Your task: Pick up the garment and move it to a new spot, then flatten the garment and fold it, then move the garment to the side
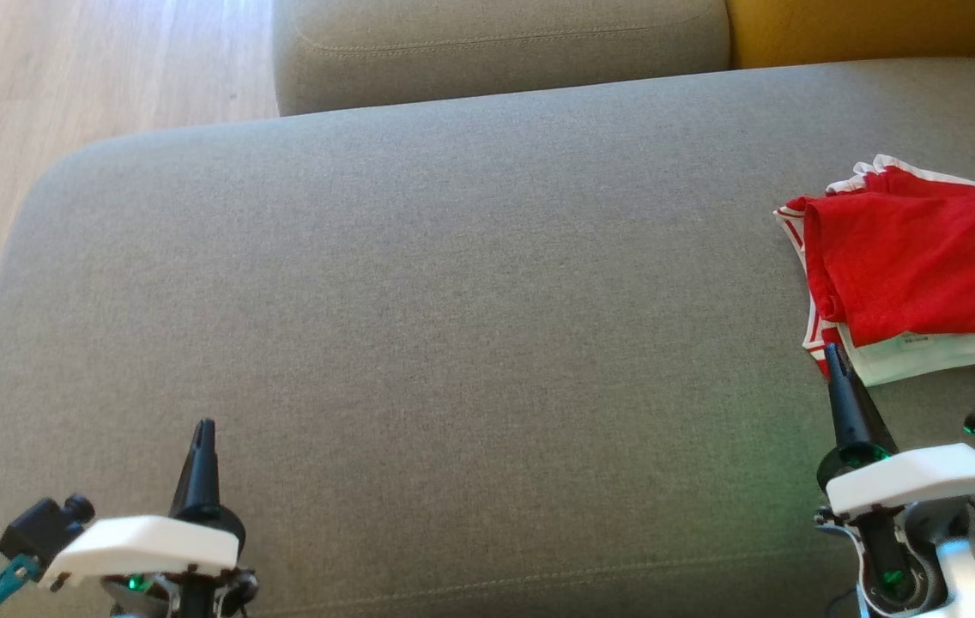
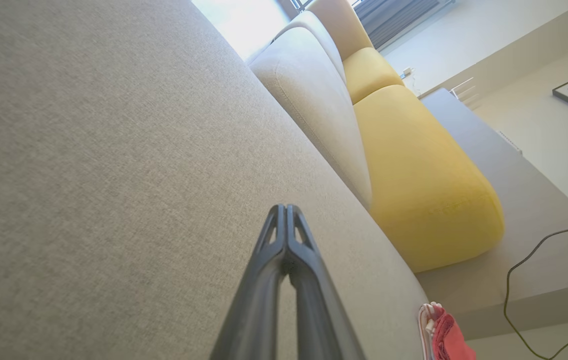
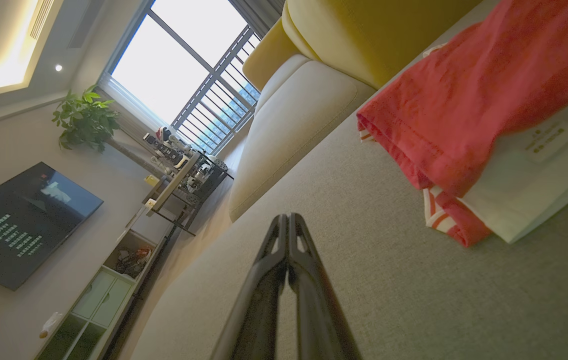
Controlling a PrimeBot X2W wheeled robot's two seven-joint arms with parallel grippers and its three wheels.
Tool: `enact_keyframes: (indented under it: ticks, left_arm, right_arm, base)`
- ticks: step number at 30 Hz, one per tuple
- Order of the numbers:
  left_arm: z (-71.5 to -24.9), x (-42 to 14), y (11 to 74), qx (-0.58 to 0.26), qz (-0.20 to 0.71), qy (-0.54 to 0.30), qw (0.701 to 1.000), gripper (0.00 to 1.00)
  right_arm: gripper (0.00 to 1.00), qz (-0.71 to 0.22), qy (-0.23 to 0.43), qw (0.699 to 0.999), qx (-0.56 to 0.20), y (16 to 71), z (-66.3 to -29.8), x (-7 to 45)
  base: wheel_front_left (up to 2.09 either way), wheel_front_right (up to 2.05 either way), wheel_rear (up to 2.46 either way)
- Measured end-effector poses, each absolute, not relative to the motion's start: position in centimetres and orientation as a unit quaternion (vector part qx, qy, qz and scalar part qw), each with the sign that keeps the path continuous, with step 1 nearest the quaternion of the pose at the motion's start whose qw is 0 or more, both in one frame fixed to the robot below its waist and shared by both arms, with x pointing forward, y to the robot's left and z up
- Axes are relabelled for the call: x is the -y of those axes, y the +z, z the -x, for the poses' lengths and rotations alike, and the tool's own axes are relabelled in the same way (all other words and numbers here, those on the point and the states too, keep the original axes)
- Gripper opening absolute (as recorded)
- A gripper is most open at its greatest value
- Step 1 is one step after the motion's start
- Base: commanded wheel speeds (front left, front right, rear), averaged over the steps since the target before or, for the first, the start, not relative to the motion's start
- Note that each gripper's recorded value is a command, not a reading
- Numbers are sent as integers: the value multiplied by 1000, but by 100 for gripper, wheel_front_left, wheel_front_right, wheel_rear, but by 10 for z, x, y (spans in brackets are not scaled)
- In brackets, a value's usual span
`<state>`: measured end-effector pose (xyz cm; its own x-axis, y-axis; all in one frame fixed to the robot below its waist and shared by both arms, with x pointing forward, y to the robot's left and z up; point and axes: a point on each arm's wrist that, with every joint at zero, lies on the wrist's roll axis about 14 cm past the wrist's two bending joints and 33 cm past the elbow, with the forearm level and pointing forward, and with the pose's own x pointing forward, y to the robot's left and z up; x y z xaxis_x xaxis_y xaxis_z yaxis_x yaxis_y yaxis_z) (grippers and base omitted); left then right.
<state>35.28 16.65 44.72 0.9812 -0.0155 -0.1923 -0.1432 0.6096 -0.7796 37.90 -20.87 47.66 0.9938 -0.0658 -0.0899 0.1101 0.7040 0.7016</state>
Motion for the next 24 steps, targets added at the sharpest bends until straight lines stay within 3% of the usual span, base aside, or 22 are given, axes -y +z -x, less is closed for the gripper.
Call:
enact_keyframes:
  ticks: [24]
  left_arm:
    - [-360,-173,454,-81,558,40,825,0]
  right_arm:
    - [0,-525,-51,849,-27,478,-379,210]
  base:
    - [0,0,0]
